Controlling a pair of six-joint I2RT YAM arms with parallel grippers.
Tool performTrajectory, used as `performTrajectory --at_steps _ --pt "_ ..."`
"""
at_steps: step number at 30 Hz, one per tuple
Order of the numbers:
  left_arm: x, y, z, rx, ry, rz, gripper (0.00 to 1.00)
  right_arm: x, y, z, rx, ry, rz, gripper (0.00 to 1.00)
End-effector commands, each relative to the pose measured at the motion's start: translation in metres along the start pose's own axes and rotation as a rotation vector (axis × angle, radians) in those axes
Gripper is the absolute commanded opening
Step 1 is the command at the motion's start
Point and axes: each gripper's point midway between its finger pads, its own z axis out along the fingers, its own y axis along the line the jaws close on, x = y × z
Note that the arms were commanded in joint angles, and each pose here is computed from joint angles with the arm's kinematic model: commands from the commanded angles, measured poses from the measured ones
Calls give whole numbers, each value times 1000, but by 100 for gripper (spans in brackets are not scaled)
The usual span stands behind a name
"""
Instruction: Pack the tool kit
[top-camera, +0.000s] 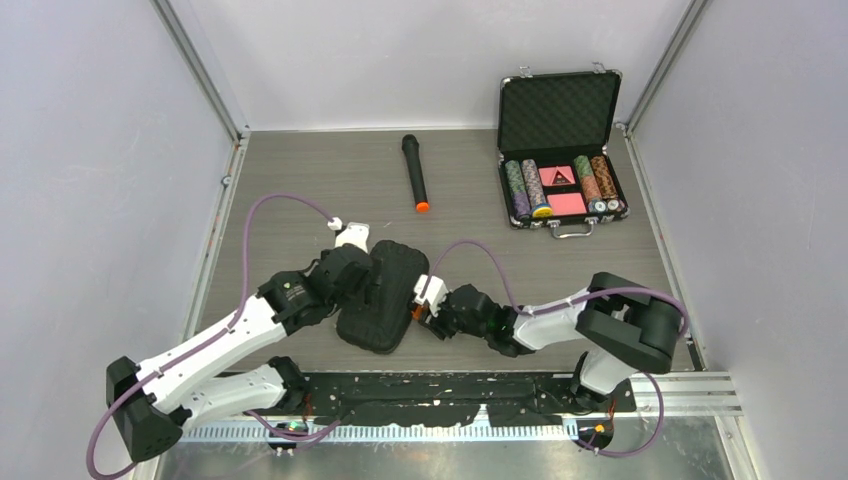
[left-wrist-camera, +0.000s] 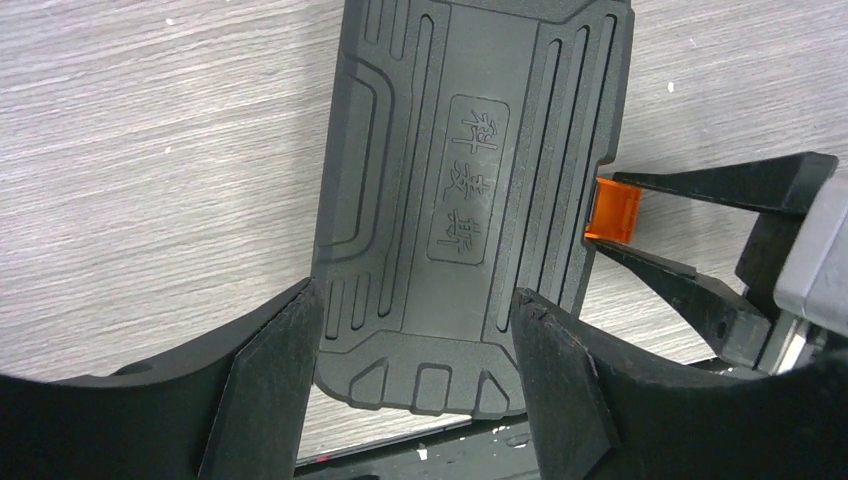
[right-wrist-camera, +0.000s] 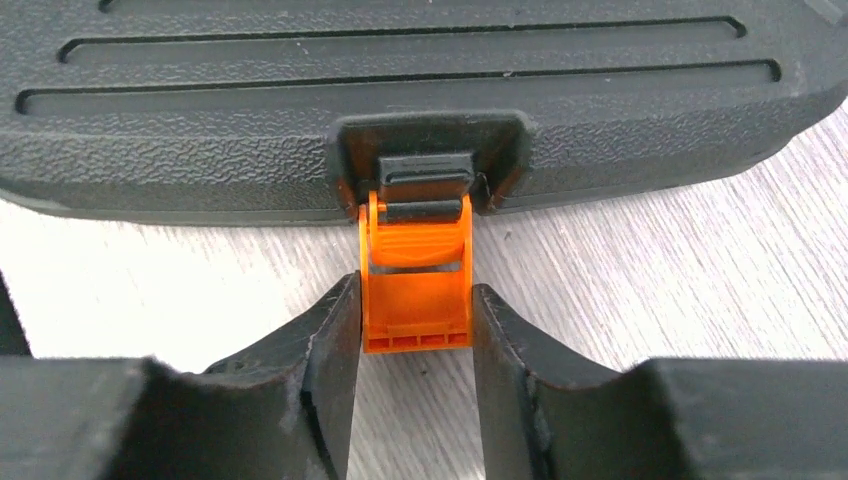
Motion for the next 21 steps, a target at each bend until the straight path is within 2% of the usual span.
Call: performTrajectory --at_steps 1,7,15,21 --pt "-6 -12 9 38 -14 10 70 -12 1 -16 -10 7 -21 33" --pt "4 -24 26 79 18 20 71 -37 5 -25 -40 -23 -16 21" --pt "22 -38 48 133 64 31 71 -68 9 -28 -78 -49 -7 20" --pt "32 -42 58 127 108 46 71 -84 12 -29 -97 4 35 21"
